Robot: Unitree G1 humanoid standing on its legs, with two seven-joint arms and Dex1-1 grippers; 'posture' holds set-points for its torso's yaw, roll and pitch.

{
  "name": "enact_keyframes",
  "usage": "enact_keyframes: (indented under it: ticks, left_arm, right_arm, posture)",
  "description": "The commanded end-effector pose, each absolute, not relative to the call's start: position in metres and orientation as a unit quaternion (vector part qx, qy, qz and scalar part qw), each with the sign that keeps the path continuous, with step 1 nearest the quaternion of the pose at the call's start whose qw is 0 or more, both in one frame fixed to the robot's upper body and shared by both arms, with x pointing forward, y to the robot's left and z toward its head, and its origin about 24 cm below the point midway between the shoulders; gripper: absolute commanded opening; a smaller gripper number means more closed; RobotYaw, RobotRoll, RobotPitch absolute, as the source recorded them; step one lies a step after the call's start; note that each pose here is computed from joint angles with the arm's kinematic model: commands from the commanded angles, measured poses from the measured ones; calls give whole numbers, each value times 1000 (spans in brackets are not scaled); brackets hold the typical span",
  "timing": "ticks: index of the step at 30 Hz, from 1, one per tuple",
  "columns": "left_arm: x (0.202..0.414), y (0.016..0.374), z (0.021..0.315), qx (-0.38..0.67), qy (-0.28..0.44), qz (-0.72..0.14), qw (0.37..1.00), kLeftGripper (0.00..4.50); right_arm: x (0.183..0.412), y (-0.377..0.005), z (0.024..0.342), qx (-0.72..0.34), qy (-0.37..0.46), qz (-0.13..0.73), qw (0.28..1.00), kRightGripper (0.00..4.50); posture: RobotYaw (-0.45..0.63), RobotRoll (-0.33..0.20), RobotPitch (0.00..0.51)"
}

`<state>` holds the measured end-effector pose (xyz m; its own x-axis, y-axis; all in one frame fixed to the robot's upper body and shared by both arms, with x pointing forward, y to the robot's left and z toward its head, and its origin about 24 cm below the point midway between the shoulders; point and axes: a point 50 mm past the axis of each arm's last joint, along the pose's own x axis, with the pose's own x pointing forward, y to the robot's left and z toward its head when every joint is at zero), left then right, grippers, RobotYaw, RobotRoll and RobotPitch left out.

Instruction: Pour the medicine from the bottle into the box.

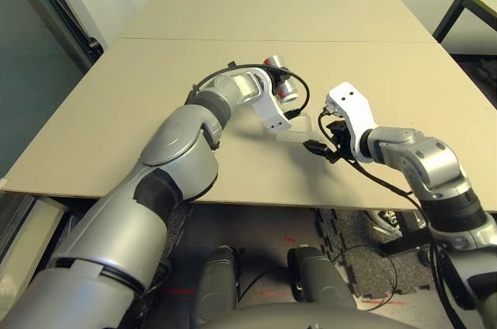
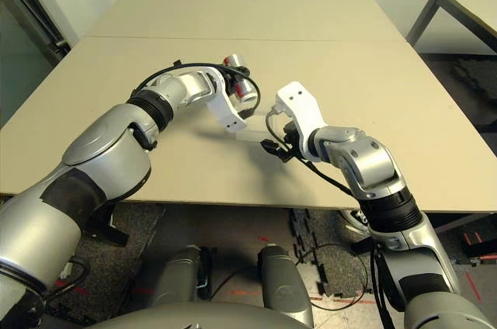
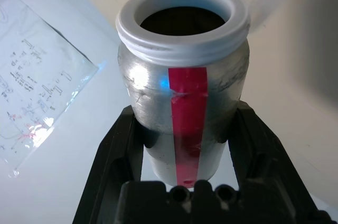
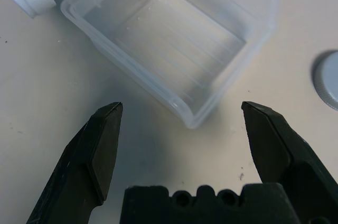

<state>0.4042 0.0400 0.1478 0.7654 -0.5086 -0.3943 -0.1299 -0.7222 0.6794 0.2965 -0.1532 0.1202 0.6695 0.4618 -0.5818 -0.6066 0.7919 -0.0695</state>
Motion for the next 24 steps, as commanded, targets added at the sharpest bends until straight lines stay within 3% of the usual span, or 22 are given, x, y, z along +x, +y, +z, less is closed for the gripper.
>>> enact_keyframes:
  ticks: [1,5,9,13,14,17,20,24]
  left_arm:
    - [404,47,141,881,-171,-297,326,2439]
    - [405,46,145,859,-166,-298,382,2439]
    - [404,36,159,767,-161,-310,539,2439]
    - [407,35,178,601,-137,-314,722,2439]
    - [412,42,188,501,-113,-290,807,2439]
    - [422,64,195,268,-51,-233,934,2439]
    - [427,90,189,120,-11,-176,977,2439]
    - [427,114,170,44,28,-128,990,2439]
  right_arm:
    - [296,-156,121,-130,279,288,907,4500]
    - [297,-156,121,-131,280,288,906,4500]
    - [297,-155,121,-131,280,291,905,4500]
    - [297,-156,120,-132,282,293,904,4500]
    - [298,-156,120,-133,283,293,903,4500]
    - [298,-158,120,-136,285,294,902,4500]
    - [300,-159,120,-138,284,293,903,4500]
    - [305,-161,122,-133,271,283,910,4500]
  posture:
    - [-181,0,38]
    - [-170,0,38]
    - [-158,0,40]
    - [-146,0,43]
    - [-140,0,43]
    - [-126,0,41]
    - [-113,0,39]
    - [-95,0,36]
